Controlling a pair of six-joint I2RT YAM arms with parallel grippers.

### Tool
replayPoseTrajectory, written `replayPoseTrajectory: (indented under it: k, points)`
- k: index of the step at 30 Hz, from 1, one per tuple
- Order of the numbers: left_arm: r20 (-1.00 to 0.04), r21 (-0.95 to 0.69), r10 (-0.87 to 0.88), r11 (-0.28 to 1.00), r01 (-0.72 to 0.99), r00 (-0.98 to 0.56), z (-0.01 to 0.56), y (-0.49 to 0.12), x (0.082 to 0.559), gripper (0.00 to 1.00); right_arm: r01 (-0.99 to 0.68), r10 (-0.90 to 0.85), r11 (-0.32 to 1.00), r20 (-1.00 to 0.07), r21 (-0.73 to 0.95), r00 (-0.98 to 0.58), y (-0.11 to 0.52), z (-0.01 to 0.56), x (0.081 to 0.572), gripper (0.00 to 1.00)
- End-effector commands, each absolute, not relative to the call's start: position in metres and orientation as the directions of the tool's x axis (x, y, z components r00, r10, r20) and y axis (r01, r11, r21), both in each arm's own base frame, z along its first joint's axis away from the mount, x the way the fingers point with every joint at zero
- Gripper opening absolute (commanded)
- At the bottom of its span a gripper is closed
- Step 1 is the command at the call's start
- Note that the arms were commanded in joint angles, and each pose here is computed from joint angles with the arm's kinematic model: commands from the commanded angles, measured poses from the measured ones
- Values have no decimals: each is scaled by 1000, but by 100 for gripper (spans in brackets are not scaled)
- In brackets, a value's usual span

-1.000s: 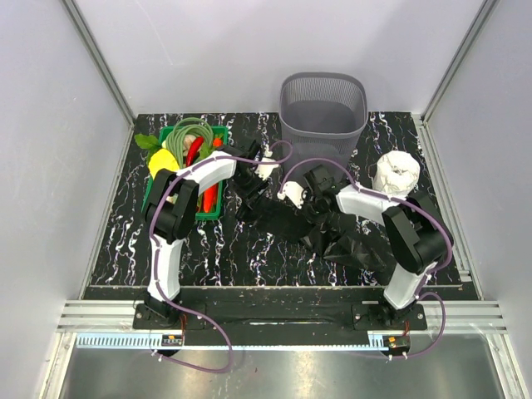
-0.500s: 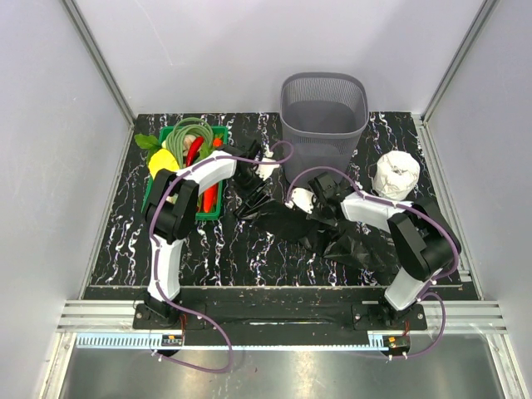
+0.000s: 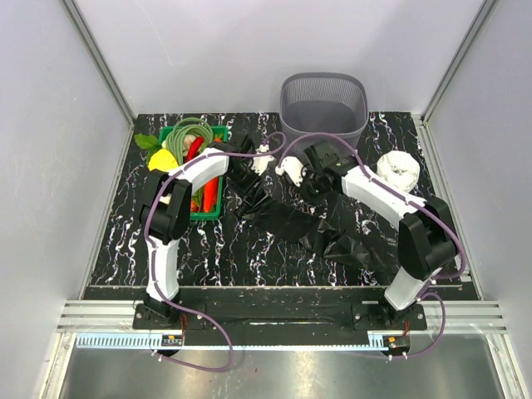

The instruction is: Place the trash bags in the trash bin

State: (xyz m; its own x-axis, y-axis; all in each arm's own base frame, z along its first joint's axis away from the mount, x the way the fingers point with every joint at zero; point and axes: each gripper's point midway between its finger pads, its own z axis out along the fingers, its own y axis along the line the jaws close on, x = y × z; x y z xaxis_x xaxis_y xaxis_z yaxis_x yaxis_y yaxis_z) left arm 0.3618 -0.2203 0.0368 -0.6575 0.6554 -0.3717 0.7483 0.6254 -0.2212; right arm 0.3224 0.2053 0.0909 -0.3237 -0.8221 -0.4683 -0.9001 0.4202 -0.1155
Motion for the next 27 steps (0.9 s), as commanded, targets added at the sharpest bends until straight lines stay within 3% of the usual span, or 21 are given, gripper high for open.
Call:
replayPoseTrajectory:
  k: [1,7,9,15,21,27]
  points:
    - [-470,-254,606,603,756,-641,74,-234,365,8,-912,-751,407,-551,47,-364,247,93,318,18]
    - [-476,-340,547,608,717,-689,76,-236,367,1,-928,-726,369,-611,42,-316,267,68,324,15]
    - [-476,-405,511,595,694,-716,79,-235,364,1,-932,-723,359,-616,52,-313,272,61,319,24]
    - [-549,-552,453,434,712,-702,112,-236,344,1,-934,-694,351,-651,67,-307,277,70,312,38]
    - [-660,-523,497,233,820,-563,144,-237,317,4,-933,-706,359,-644,33,-294,274,83,318,51]
    - [-699,-551,509,64,832,-502,165,-241,301,13,-933,-680,356,-674,40,-289,283,97,322,62]
